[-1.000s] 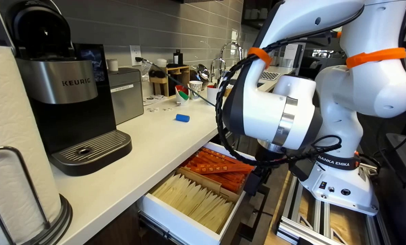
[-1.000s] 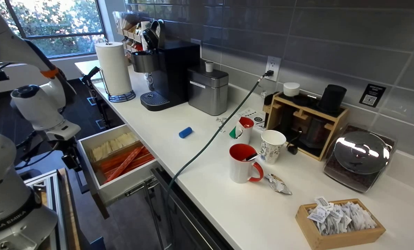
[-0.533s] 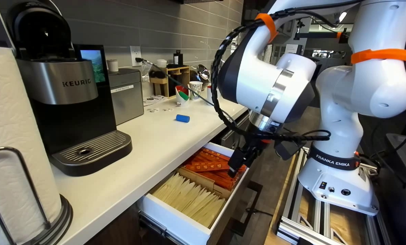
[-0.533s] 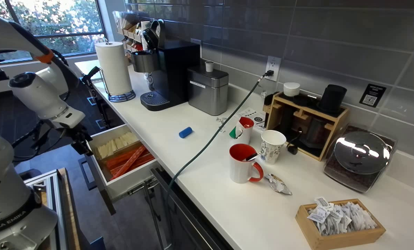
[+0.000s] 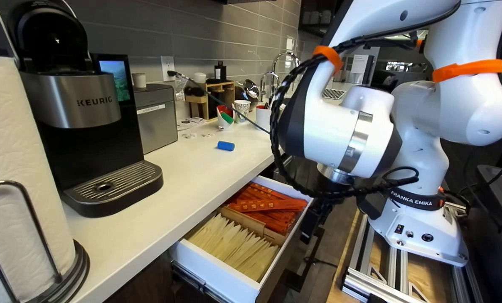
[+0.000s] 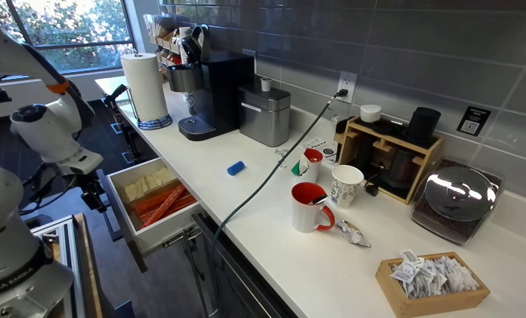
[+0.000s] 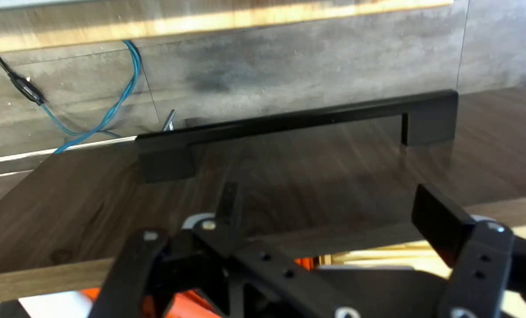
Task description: Put the orange item in the drawer and close the drawer
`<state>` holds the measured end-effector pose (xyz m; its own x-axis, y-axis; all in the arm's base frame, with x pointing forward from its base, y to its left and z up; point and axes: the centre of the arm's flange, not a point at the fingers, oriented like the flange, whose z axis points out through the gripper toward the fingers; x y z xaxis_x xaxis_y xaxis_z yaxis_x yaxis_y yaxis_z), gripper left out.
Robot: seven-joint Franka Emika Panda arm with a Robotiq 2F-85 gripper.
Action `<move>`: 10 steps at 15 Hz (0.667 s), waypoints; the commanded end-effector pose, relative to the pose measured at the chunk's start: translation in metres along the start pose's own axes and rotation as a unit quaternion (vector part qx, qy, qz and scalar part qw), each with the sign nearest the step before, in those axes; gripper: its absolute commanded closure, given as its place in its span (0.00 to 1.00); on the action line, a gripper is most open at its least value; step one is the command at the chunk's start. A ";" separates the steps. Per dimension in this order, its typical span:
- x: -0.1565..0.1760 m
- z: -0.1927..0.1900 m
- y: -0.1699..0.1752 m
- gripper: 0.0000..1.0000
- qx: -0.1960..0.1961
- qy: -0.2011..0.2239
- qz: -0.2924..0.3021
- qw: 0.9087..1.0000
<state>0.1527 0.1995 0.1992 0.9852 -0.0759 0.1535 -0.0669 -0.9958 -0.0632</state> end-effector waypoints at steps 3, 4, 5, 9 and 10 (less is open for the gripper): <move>-0.013 -0.057 0.030 0.00 -0.008 -0.037 -0.043 0.998; -0.012 -0.051 0.026 0.00 -0.011 -0.031 -0.046 0.998; -0.009 -0.046 0.022 0.00 -0.019 -0.019 -0.038 0.999; 0.000 -0.033 0.017 0.00 -0.049 -0.003 -0.017 0.999; 0.002 -0.027 0.017 0.00 -0.056 -0.006 -0.012 0.998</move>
<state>0.1495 0.1950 0.2018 0.9894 -0.0316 0.1418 -0.0347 -0.9992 0.0198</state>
